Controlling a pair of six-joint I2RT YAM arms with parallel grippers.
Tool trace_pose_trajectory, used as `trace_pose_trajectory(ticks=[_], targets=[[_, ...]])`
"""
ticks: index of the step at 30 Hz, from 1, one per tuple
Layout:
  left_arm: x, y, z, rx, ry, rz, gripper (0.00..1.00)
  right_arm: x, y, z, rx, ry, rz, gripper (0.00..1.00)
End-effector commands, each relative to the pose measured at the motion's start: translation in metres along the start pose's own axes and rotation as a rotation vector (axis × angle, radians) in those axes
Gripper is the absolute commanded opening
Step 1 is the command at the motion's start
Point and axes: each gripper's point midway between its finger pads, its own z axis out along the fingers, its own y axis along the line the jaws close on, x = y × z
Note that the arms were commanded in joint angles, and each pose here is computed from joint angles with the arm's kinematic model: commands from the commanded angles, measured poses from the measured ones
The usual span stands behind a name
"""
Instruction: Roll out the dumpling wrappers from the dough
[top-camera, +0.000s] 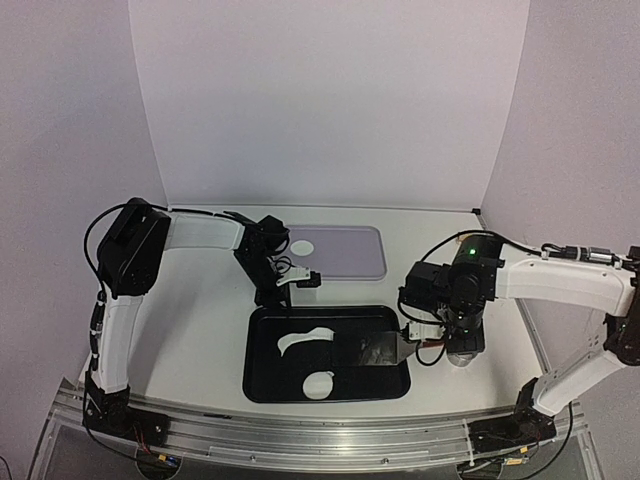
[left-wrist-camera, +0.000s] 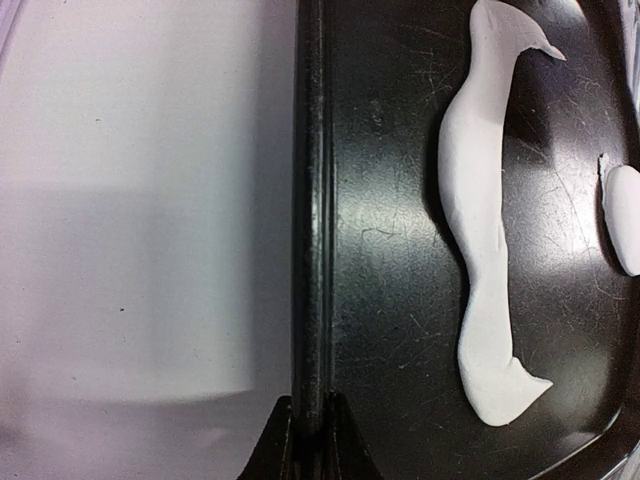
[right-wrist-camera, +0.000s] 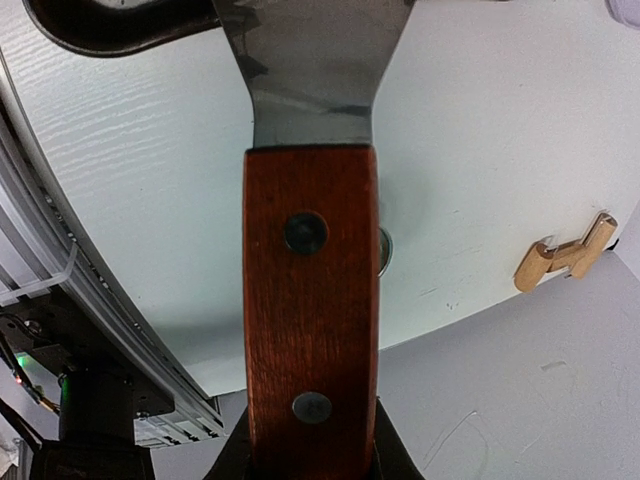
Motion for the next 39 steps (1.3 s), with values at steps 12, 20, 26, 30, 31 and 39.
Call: trace_pose_trajectory(ticks=[12,20,26,30,31,39], targets=[[-0.011,0.026,-0.011,-0.126,0.002,0.065,0.0,0.089,0.034,-0.015,-0.172,0.337,-0.265,0.0],[-0.011,0.025,-0.013,-0.126,-0.005,0.066,0.0,0.085,0.043,-0.014,-0.256,0.387,-0.298,0.0],[-0.013,0.024,-0.013,-0.119,-0.012,0.066,0.0,0.062,0.041,-0.012,-0.29,0.365,-0.283,0.0],[-0.013,0.023,-0.014,-0.115,-0.013,0.064,0.0,0.042,0.038,-0.01,-0.282,0.313,-0.235,0.0],[-0.013,0.023,-0.013,-0.115,-0.013,0.065,0.0,0.037,0.037,-0.009,-0.277,0.299,-0.226,0.0],[-0.016,0.022,-0.015,-0.114,-0.022,0.064,0.0,-0.002,0.025,0.003,-0.243,0.243,-0.161,0.0]])
